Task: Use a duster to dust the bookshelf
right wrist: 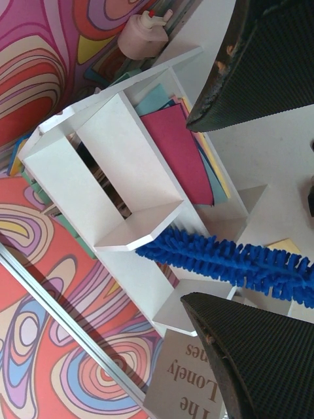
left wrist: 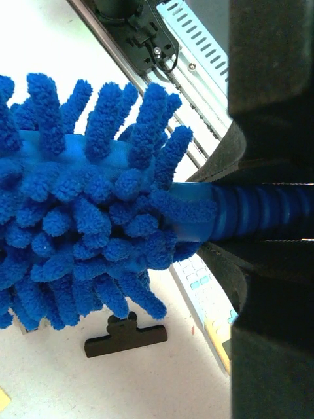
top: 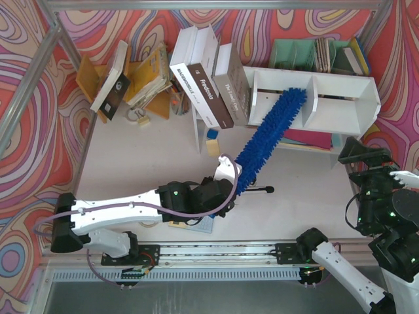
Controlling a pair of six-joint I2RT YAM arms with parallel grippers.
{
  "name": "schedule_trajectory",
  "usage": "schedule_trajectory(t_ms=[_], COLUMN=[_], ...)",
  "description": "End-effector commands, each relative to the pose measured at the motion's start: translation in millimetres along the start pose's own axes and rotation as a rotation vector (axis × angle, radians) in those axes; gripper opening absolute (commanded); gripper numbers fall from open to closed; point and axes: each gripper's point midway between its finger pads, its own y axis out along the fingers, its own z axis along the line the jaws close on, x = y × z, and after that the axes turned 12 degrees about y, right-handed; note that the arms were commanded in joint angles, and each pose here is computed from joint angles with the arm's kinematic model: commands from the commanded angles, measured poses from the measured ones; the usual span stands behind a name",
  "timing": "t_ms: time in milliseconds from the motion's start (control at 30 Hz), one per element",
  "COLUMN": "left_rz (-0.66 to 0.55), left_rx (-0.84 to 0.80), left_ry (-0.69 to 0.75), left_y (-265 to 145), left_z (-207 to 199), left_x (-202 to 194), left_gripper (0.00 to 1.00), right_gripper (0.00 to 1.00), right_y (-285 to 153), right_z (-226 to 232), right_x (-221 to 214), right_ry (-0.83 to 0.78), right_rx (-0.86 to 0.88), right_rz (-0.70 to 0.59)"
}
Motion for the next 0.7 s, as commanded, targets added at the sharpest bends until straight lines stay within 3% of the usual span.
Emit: schedule_trajectory(t_ms=[0, 367, 667], left_rz=[-0.034, -0.206, -0.195], left_rx=[-0.004, -0.056, 0.004], left_ry=[-0.003, -0.014, -0.014], left_y=[0, -26, -21], left_z=[-3, -6, 5], left_x=[12, 62, 57], left_gripper=[0.00, 0.00, 0.00], right_gripper=[0.97, 0.97, 0.97], right_y=[-1, -1, -2], right_z=[-6, -8, -11], right_x=[-4, -6, -7], right_ry=[0.002, 0.003, 0.002], right_rx=[-0.013, -0.016, -0.019], right_rz=[0.006, 0.010, 0.009])
